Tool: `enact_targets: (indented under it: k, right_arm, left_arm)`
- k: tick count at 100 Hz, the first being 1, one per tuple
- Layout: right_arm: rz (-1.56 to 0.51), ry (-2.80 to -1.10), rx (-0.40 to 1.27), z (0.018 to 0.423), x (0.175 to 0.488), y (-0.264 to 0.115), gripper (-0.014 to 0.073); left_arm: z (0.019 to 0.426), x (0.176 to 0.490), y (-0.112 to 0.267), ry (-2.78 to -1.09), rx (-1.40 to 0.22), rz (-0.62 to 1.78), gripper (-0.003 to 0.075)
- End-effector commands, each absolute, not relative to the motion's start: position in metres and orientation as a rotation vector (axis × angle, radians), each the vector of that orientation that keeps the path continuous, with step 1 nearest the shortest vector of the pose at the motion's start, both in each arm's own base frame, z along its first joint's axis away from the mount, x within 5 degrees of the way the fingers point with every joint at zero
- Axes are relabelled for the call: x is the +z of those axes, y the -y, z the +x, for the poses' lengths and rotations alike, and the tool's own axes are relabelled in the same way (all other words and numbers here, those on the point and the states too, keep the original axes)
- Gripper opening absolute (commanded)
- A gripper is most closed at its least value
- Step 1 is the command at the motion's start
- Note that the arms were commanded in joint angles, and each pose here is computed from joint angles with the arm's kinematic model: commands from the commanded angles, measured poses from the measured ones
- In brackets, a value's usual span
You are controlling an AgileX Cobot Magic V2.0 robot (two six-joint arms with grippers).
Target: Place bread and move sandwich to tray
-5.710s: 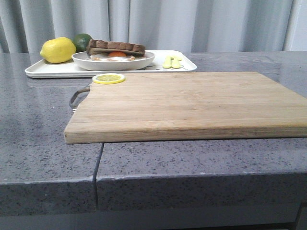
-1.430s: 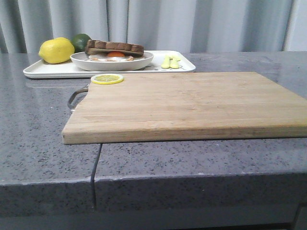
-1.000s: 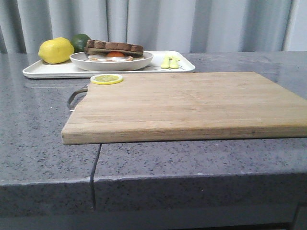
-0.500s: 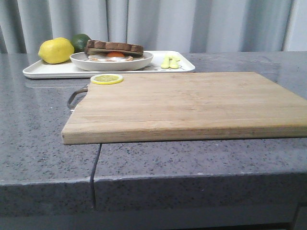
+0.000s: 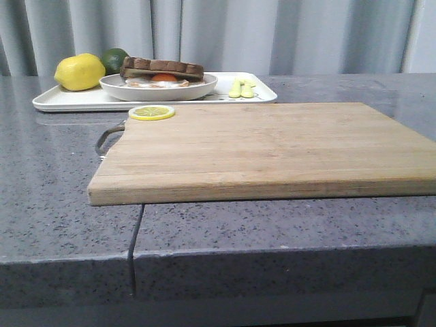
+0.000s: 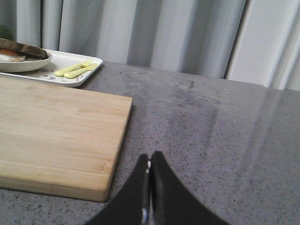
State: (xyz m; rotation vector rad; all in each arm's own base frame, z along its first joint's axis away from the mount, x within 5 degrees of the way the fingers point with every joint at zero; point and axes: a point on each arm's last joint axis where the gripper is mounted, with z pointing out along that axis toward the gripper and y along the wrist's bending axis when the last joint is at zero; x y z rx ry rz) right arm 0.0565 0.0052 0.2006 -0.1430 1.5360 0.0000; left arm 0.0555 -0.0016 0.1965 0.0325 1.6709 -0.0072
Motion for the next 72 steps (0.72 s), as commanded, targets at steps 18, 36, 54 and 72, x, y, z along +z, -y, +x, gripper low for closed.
enact_targets:
  k: [18,36,54,72]
  right_arm:
    - [-0.141,-1.459,-0.004,0.0547,0.2064,-0.0052,-0.0070]
    - [-0.141,-1.459,-0.004,0.0547,0.2064,-0.0052,-0.0070]
    - [-0.141,-1.459,-0.004,0.0547,0.2064,-0.0052,-0.0070]
    - [-0.141,-1.459,-0.004,0.0547,0.2064,-0.0052,-0.0070]
  left_arm:
    - [0.0543,0.1995,0.0013,-1.578,-0.014,0.018,-0.0020]
    - [0.0543,0.1995,0.0013,-1.578,-0.014,0.018,-0.0020]
    - [0.0543,0.1995,0.0013,-1.578,-0.014,0.018,-0.0020]
    - [0.0543,0.1995,0.0013,-1.578,-0.014,0.018,-0.0020]
